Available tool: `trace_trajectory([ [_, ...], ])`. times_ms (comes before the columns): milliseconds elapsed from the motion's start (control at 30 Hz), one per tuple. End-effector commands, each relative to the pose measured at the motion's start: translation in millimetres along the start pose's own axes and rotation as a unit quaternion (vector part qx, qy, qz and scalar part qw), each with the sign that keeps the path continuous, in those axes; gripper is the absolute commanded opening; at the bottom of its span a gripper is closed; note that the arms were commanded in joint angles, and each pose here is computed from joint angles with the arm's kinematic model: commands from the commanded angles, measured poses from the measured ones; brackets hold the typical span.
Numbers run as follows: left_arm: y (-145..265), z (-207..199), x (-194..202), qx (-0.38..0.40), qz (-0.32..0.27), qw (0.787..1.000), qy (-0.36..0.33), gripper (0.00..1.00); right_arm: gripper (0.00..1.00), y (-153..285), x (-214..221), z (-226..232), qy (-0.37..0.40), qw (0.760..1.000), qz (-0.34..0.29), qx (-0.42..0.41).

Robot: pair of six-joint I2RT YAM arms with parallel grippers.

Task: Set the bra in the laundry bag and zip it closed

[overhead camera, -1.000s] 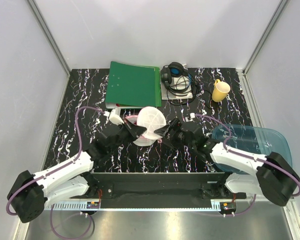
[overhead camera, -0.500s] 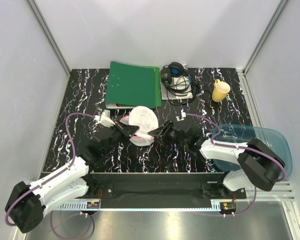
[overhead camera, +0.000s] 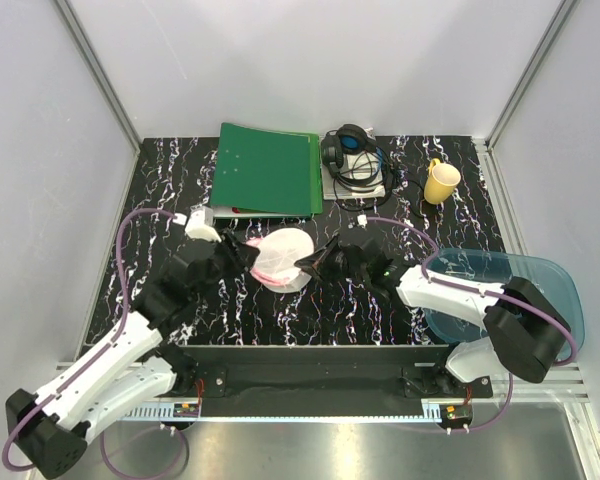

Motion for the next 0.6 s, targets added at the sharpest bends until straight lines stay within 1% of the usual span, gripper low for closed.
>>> trace_trajectory([
  [0,19,0,17,0.026,0.049,0.997,-0.047,0.37,0.00,6,-2,15,-0.012,1.000,-0.006,0.011],
  [33,20,-1,26,0.035,0.071,0.996,-0.042,0.37,0.00,6,-2,16,-0.012,1.000,-0.006,0.011],
  [67,20,-3,33,0.039,0.087,0.995,-0.040,0.44,0.00,6,-1,14,-0.013,1.000,-0.005,0.017],
  [100,22,-9,44,0.049,0.110,0.992,-0.034,0.47,0.00,6,-2,17,-0.014,1.000,-0.005,0.016],
  [133,23,-14,48,0.055,0.119,0.991,-0.035,0.50,0.00,6,-2,18,-0.016,1.000,-0.005,0.017],
  [167,20,-17,55,0.047,0.133,0.989,-0.042,0.54,0.00,7,-2,16,-0.016,1.000,-0.007,0.025],
  [200,24,-28,67,0.060,0.150,0.985,-0.057,0.56,0.00,7,-2,17,-0.021,0.999,-0.008,0.026],
  [233,22,-30,68,0.043,0.139,0.987,-0.069,0.56,0.00,8,-4,17,-0.025,0.999,-0.015,0.026],
  [267,22,-39,68,0.043,0.136,0.987,-0.076,0.56,0.00,8,-4,18,-0.027,0.999,-0.017,0.025],
  [300,18,-42,80,0.032,0.151,0.983,-0.095,0.56,0.00,9,-5,20,-0.030,0.999,-0.018,0.022],
  [367,11,-48,84,0.020,0.155,0.982,-0.101,0.54,0.00,11,-5,18,-0.030,0.999,-0.017,0.032],
  [400,3,-45,94,0.003,0.169,0.980,-0.108,0.52,0.00,12,-5,21,-0.029,0.999,-0.017,0.029],
  [467,-3,-43,96,-0.018,0.165,0.980,-0.111,0.51,0.00,13,-5,23,-0.028,0.999,-0.017,0.029],
  [533,-8,-42,95,-0.036,0.153,0.982,-0.108,0.47,0.00,14,-5,23,-0.028,0.999,-0.017,0.029],
  [567,-9,-41,95,-0.041,0.149,0.982,-0.109,0.47,0.00,14,-5,22,-0.028,0.999,-0.017,0.030],
])
Point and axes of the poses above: each gripper's point midway between its finger pads, its own y axis back along the fingers, its own z axis along the line the jaws close on, x = y × z, the point moved 6 cm from there along y, back along the fingers, and after that the axes turned 1 degree about y, right-handed, at the moved point
